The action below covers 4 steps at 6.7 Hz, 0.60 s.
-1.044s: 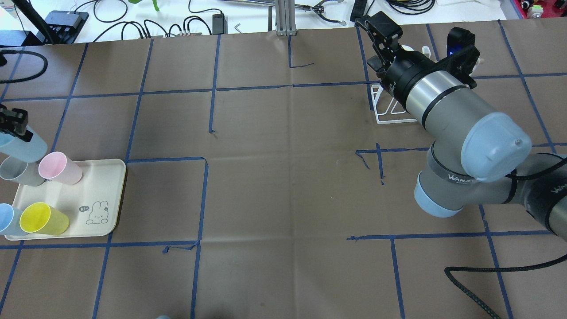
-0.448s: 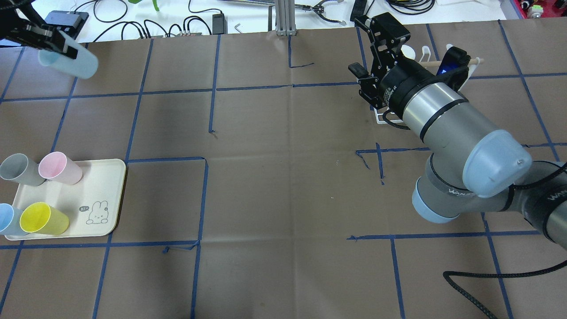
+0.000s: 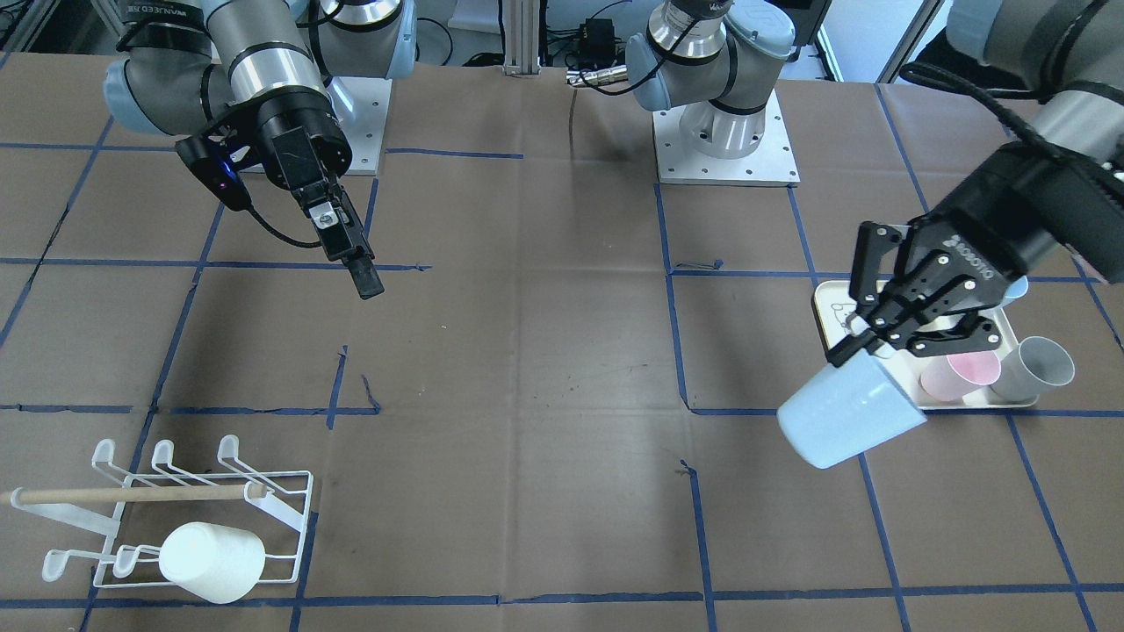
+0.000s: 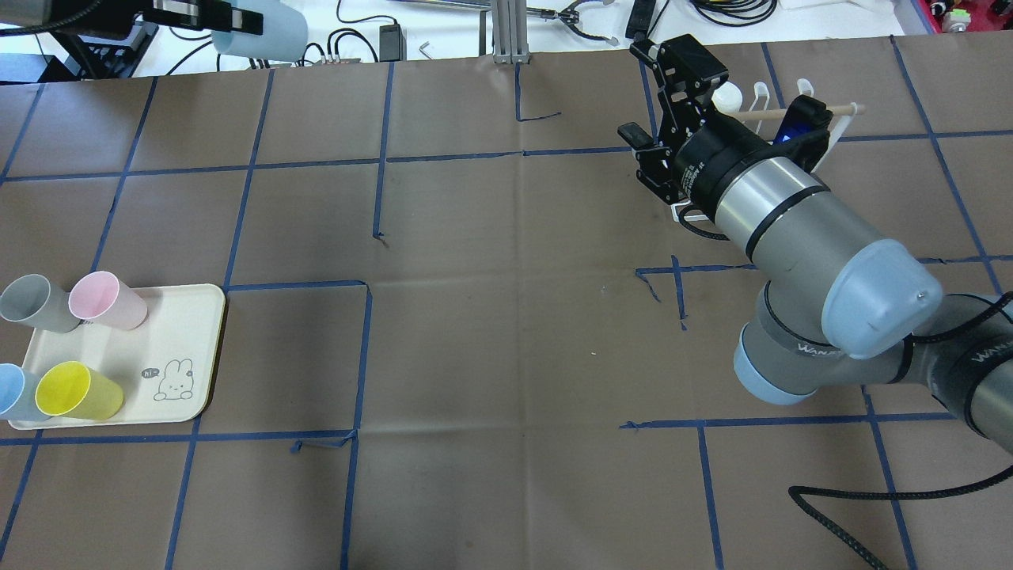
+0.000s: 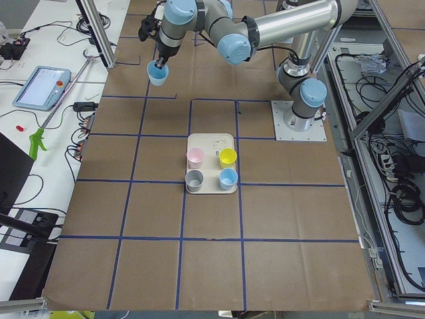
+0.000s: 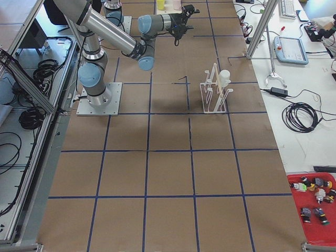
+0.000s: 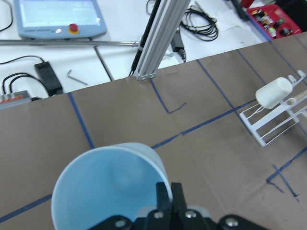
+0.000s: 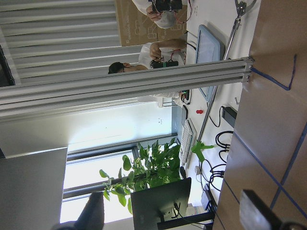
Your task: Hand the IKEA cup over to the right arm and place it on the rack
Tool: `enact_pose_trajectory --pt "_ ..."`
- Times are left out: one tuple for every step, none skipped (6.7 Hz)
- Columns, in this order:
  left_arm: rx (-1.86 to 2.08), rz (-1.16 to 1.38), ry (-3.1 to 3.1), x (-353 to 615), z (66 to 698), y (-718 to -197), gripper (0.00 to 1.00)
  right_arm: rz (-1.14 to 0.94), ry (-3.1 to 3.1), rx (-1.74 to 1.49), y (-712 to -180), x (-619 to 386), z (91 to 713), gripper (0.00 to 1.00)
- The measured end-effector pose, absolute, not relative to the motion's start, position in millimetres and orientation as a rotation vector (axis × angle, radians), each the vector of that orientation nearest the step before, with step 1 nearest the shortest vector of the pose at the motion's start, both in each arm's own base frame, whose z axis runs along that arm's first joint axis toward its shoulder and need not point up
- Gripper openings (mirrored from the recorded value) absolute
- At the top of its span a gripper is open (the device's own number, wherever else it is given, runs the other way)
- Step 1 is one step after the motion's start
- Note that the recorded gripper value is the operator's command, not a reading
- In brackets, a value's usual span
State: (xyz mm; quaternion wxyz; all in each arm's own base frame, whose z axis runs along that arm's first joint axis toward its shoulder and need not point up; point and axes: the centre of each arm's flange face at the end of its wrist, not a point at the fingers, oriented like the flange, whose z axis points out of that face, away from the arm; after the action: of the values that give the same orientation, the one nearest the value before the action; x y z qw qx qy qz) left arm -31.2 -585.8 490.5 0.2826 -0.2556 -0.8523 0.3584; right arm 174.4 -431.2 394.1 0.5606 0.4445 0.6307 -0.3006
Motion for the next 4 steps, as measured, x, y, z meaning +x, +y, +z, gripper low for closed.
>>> enact_pose_trajectory --pt "-0.758 1.047 -2.167 -57.3 464.8 -575.8 0.02 -0.709 1.488 1.053 -431.8 174.2 393.0 1.00" --pt "-0.816 1.114 -2.067 -83.0 435.0 -557.0 0.02 -0.709 1.489 1.056 -432.0 174.3 392.5 1.00" --pt "-0.857 1.155 -2.004 -106.9 414.1 -536.7 0.02 -0.695 1.496 1.069 -433.2 175.0 390.2 1.00" --pt "-0.900 1.181 -1.959 -132.7 398.6 -517.6 0.02 -0.662 1.511 1.091 -434.6 179.0 386.1 1.00"
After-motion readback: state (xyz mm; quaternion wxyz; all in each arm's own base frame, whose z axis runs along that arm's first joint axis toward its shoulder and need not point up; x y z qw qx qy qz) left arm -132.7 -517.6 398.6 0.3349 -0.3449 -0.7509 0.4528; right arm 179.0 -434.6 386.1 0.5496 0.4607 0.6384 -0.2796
